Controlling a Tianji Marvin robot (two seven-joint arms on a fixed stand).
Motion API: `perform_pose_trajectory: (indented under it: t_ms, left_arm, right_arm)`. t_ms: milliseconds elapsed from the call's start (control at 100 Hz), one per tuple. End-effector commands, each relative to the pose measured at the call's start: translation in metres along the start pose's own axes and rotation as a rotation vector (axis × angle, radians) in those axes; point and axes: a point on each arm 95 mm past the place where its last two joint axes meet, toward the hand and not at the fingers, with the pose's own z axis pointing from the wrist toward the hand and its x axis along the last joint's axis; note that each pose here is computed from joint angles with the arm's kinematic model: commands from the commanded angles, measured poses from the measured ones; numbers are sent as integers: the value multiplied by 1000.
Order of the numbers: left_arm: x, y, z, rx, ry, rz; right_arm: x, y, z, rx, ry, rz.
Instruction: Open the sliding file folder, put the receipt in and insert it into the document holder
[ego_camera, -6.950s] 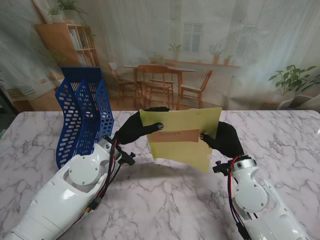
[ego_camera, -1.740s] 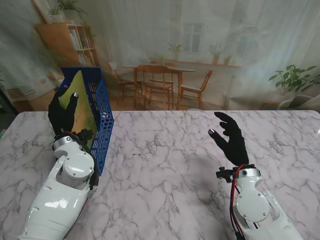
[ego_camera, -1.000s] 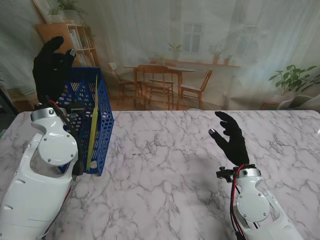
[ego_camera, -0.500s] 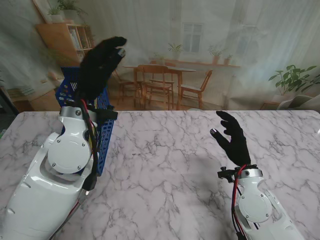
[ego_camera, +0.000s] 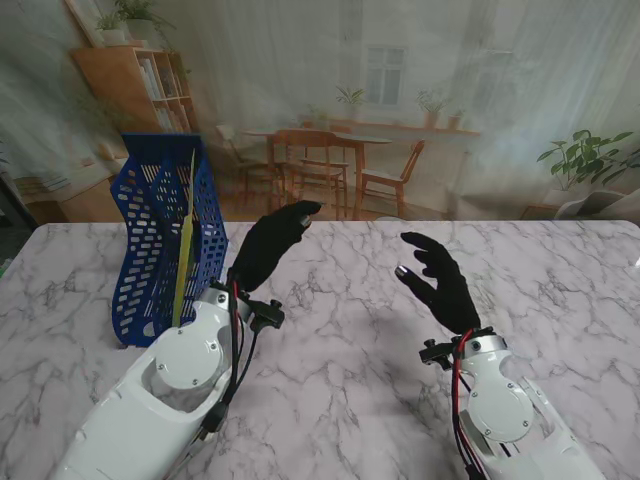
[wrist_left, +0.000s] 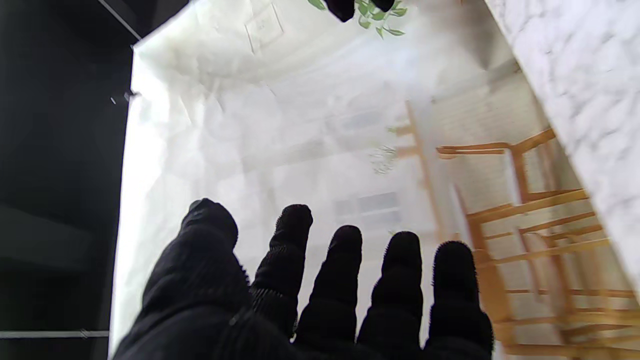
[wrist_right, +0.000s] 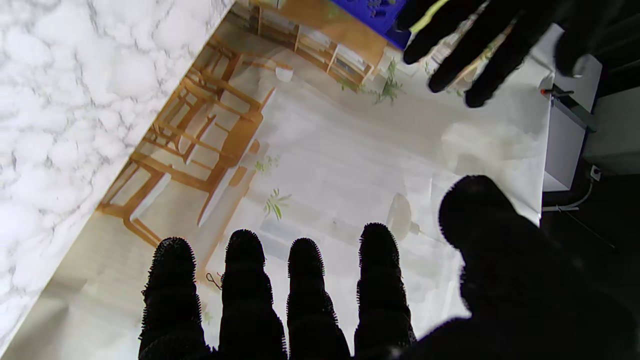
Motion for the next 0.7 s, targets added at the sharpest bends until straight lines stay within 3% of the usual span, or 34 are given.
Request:
perform_pose_trajectory:
  t_ms: [0,160,360,550,690]
  left_arm:
    - [-28,13,-14,-18,-68,-19]
    - [-60,13,-23,4,-146,-30]
    - [-80,10,-31,10,-195,-37]
    - [-83,6,-39,7,-214,-24]
    - [-76,2,-39,8,-184,-11]
  right_arm:
    - [0,-6,3,22,-13,7]
    - [-3,-18,8,58,-38,16]
    - [-9,-28,11,93,-67,21]
    - [-11,-30,13,102,-74,22]
    - [-10,-28,13,93,-63,17]
